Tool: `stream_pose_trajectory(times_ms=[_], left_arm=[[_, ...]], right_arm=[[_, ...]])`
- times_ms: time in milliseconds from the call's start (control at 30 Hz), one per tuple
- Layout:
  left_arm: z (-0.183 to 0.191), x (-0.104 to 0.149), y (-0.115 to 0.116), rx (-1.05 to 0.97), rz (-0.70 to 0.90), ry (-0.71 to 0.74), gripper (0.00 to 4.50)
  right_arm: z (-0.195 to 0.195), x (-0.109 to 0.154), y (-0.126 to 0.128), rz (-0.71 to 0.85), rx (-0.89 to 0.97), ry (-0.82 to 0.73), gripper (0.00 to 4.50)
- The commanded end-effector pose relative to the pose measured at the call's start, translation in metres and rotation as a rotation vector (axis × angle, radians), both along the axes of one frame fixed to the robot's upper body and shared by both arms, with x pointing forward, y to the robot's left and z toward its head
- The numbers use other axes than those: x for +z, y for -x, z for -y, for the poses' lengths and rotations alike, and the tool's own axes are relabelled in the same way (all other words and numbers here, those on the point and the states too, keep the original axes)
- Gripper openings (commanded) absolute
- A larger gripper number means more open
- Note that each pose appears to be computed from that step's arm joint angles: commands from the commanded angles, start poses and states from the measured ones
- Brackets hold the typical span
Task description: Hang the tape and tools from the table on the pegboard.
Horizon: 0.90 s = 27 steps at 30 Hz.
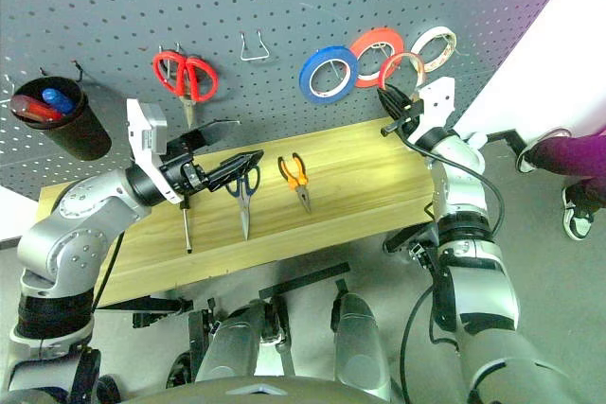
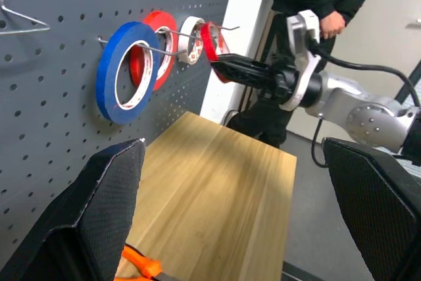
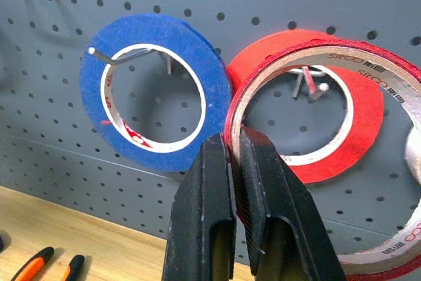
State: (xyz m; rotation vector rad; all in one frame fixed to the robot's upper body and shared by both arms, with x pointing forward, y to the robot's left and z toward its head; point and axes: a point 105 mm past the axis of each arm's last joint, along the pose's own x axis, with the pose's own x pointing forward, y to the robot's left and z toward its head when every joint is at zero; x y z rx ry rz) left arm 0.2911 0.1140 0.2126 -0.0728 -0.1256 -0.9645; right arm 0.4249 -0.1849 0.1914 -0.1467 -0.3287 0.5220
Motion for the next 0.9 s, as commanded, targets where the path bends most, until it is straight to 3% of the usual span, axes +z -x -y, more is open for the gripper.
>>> stream_pose_trajectory(times_ms=[33, 233, 500, 700, 900], left_arm=[[0.003, 0.011, 0.007, -0.012, 0.043, 0.006, 4.50], [0.003, 0.010, 0.008, -0.005, 0.040, 0.001, 4.50], [0.003, 0.012, 0.008, 0.001, 0.038, 0.011, 4.50], [0.005, 0.009, 0.008, -0.007, 0.035, 0.004, 4.50], [0.004, 0.008, 0.007, -0.009, 0.033, 0.004, 4.50]], right_arm=[[0.002, 0.014, -0.006, 0.045, -0.013, 0.012, 0.07], [0.006, 0.012, -0.014, 0.007, -0.027, -0.005, 0.07], [0.005, 0.009, -0.015, 0.002, -0.023, 0.003, 2.31], [0.002, -0.002, -0.008, -0.008, 0.013, -0.006, 4.35], [-0.004, -0.019, 0.007, -0.026, 0.091, -0.032, 4.43]])
